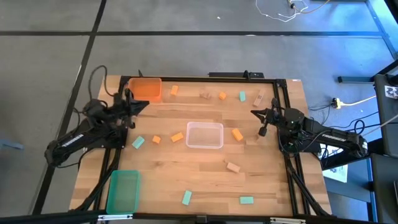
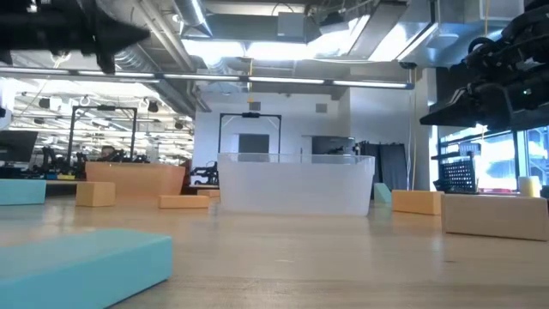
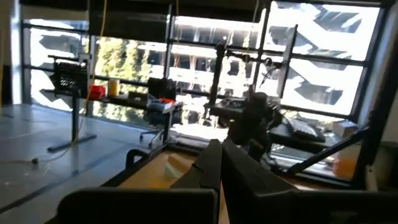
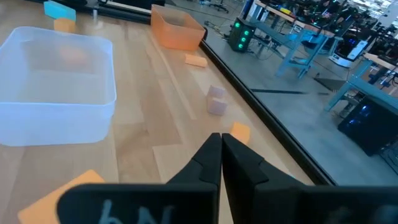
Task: Sort & place blocks by color
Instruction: Put the yellow into the orange bin
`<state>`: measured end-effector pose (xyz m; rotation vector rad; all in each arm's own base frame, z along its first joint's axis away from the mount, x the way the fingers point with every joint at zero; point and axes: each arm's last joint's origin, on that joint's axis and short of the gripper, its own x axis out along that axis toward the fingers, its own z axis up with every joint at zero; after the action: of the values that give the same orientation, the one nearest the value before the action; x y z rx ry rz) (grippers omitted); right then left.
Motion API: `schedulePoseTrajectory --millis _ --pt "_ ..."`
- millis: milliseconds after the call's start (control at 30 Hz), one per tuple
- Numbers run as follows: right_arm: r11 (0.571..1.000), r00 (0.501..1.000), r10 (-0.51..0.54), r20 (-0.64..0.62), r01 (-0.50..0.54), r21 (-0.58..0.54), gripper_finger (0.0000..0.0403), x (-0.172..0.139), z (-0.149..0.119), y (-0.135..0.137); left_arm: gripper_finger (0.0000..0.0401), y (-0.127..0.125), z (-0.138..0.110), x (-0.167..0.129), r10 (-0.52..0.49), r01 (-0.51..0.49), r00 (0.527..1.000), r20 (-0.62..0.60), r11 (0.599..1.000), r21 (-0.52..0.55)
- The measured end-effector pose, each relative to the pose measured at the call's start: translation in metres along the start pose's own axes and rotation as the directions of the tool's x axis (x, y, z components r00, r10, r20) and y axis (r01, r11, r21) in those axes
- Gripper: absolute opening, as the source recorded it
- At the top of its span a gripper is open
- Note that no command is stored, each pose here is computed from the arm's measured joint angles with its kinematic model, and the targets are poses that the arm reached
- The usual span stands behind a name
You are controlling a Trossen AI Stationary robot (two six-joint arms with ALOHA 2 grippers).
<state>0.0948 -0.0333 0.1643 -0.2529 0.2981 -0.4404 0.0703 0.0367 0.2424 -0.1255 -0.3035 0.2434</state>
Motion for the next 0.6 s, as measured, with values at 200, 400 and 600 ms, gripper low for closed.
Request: schedulePoseTrajectory --millis 200,400,600 --pt "1.000 1.000 0.002 0.000 -0.002 0.013 0.0014 0.000 0.000 0.000 0.0000 -0.010 0.030 -0.003 -0.036 0.036 0.999 0.020 0.999 -0.007" --pt "0.999 1.000 0.005 0.001 -0.005 0.053 0.0014 0.000 0.000 0.000 0.0000 -0.012 0.043 0.001 -0.004 -0.014 0.980 -0.200 0.996 -0.089" --pt "0.999 1.000 0.005 0.001 -0.005 0.054 0.0014 0.000 0.000 0.000 0.0000 -0.008 0.050 0.019 0.032 -0.095 0.918 -0.396 0.986 -0.140"
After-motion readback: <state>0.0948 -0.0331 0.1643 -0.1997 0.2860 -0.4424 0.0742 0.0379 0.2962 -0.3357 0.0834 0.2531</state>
